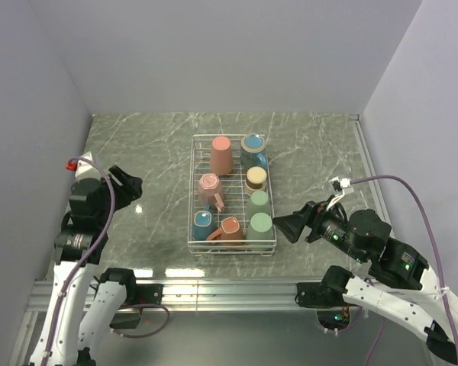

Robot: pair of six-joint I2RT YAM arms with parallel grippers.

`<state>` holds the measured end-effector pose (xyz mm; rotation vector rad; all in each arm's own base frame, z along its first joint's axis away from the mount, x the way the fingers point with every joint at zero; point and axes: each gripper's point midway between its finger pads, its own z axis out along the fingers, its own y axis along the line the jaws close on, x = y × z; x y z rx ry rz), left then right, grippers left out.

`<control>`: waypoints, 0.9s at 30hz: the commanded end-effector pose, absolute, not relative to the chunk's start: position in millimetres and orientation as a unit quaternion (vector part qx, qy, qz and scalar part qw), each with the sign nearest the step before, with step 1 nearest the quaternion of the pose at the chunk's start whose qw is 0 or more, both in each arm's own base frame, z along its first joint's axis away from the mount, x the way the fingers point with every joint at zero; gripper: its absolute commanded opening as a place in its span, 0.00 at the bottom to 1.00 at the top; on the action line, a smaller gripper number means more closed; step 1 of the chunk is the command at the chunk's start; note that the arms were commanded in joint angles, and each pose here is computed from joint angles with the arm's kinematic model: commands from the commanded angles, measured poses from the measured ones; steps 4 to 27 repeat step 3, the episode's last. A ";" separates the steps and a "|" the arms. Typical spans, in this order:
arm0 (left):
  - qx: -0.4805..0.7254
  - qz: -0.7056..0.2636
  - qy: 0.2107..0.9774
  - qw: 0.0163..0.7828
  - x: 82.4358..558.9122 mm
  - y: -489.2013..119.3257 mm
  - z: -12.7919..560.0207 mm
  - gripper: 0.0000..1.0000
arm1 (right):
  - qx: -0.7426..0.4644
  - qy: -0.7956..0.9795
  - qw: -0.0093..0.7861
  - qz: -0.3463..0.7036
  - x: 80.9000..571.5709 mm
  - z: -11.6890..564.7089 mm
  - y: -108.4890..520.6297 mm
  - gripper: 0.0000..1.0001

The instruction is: Load the cups into the dish rack

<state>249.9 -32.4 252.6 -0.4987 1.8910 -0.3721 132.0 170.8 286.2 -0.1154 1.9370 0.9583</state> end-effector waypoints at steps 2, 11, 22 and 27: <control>-0.186 -0.130 0.753 0.617 256.4 -19.2 275.7 0.65 | -0.047 0.784 0.469 0.404 129.8 291.4 173.0 0.96; -0.178 -0.124 0.756 0.617 256.4 -18.7 270.9 0.65 | -0.048 0.786 0.468 0.402 129.4 291.2 172.3 0.98; -0.178 -0.124 0.756 0.617 256.4 -18.7 270.9 0.65 | -0.048 0.786 0.468 0.402 129.4 291.2 172.3 0.98; -0.178 -0.124 0.756 0.617 256.4 -18.7 270.9 0.65 | -0.048 0.786 0.468 0.402 129.4 291.2 172.3 0.98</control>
